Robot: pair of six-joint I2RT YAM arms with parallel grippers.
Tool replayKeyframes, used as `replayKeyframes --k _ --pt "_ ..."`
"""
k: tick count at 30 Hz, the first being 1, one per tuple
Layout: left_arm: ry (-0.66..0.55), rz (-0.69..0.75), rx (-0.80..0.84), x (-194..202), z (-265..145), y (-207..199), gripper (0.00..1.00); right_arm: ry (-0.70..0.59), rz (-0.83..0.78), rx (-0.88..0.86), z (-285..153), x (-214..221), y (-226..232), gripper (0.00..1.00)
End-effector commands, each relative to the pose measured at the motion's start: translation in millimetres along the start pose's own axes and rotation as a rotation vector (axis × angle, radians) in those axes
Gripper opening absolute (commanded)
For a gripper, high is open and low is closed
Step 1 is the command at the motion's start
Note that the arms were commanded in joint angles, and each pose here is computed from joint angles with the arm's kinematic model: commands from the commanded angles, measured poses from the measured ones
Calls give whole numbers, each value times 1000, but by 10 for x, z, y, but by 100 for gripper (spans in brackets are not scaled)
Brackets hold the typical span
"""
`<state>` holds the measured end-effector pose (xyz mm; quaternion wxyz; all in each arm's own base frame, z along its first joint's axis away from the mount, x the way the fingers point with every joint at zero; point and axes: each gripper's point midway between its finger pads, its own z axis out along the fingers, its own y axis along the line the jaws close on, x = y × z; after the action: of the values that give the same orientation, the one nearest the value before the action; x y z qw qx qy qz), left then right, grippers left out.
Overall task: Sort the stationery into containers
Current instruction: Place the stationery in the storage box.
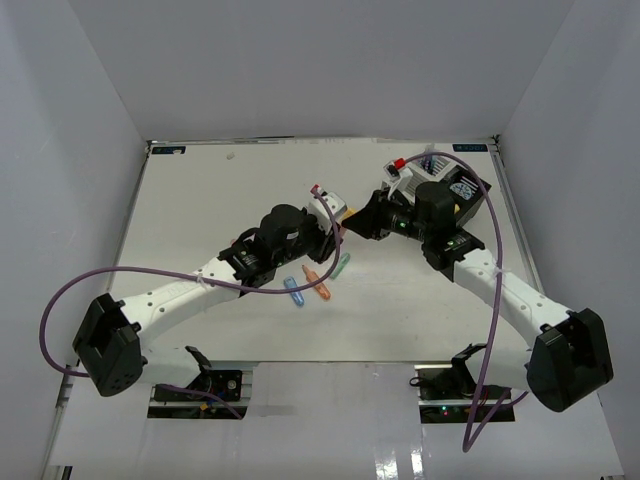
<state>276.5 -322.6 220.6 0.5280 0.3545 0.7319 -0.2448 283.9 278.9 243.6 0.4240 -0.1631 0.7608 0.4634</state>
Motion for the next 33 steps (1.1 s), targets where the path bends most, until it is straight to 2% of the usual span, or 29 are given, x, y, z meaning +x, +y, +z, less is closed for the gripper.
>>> replayKeyframes --k 1,2,3,5,6,8,9,10,12,15,16,18,21,26,33 --pt "-61 -17 -3 -212 -130 -10 45 -114 -106 91 -82 -359 -83 8" --pt "-60 -18 -16 -217 -135 14 50 -113 -112 117 -111 -375 -110 8" --pt "-62 -18 -24 -230 -146 28 60 -123 -129 134 -149 -421 -114 8" --pt "-59 -60 -76 -240 -172 105 66 -127 -158 226 -228 -466 -263 8" --pt "-55 -72 -90 -255 -199 124 77 -165 -181 280 -301 -606 -303 8" --pt "-47 -105 -120 -284 -229 164 85 -193 -231 374 -425 -748 -432 8" --pt "-27 -117 -152 -322 -272 215 94 -206 -239 486 -570 -823 -575 8" --pt "-15 -152 -168 -348 -296 227 98 -210 -270 538 -647 -874 -643 8" --pt "42 -203 -228 -291 -391 295 98 -231 -294 634 -814 -980 -754 8" --pt "31 -312 -273 -276 -569 318 98 -283 -316 823 -1130 -1160 -1056 8" --pt "51 -335 -286 -100 -603 318 98 -284 -320 854 -1173 -1177 -1119 8" --pt "-5 -386 -329 -75 -767 378 98 -284 -308 937 -1309 -1206 -1332 8" --pt "-28 -419 -389 221 -959 460 98 -276 -267 985 -1408 -1207 -1585 8" --pt "-85 -463 -436 339 -1102 532 98 -256 -218 1018 -1452 -1187 -1880 8" --pt "-70 -477 -435 579 -1024 514 98 -188 -168 1046 -1361 -1055 -2225 8"
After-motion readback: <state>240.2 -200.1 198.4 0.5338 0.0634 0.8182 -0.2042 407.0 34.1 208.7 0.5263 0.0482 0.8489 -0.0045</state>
